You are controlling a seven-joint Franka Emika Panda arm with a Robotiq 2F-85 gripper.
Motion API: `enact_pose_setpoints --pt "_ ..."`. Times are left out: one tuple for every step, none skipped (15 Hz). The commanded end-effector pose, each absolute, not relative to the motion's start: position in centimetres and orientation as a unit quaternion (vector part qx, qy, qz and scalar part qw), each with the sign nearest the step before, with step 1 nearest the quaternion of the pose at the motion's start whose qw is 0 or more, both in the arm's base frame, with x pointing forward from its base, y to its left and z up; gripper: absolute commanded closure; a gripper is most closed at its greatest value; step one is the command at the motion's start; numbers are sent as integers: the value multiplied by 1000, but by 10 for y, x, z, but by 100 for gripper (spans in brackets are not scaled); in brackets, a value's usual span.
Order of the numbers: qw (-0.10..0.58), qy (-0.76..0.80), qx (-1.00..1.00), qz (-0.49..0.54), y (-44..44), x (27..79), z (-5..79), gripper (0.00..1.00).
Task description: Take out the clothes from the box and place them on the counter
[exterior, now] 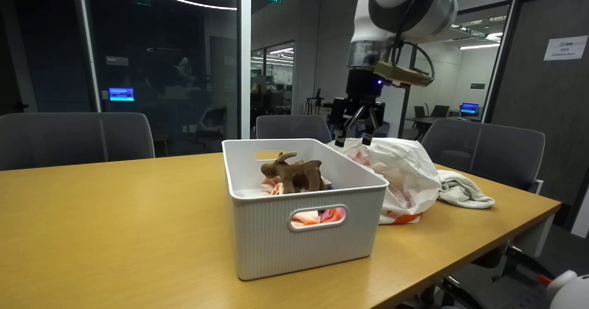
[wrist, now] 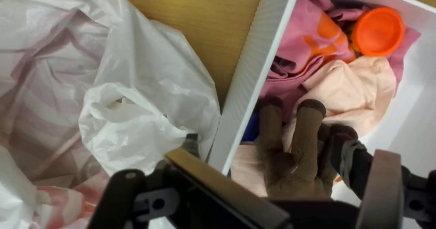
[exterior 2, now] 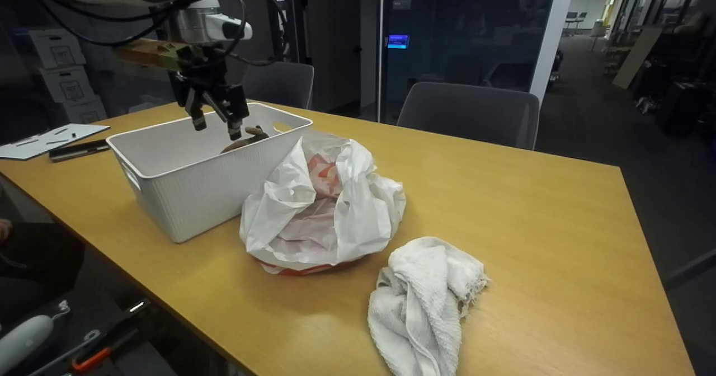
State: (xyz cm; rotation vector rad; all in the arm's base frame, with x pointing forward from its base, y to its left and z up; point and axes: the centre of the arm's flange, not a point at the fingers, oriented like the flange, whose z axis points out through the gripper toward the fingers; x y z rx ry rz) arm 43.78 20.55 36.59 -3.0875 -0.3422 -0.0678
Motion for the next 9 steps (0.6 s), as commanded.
enact_pose_setpoints --pt "-32 -174 -984 -23 248 491 354 0" --pt "-48 -191 -980 -33 256 504 352 0" --pt "-64 -204 -976 -39 260 515 350 0" --pt "-71 -211 -974 -41 262 526 347 0" --pt "-71 -215 -973 -41 265 535 344 0" --pt "-57 -210 -975 -39 270 541 339 0" --pt "-48 -207 -976 -37 274 546 337 0" --pt "-38 -207 -977 -33 283 548 333 0" --pt "-39 -205 -977 -33 287 550 330 0"
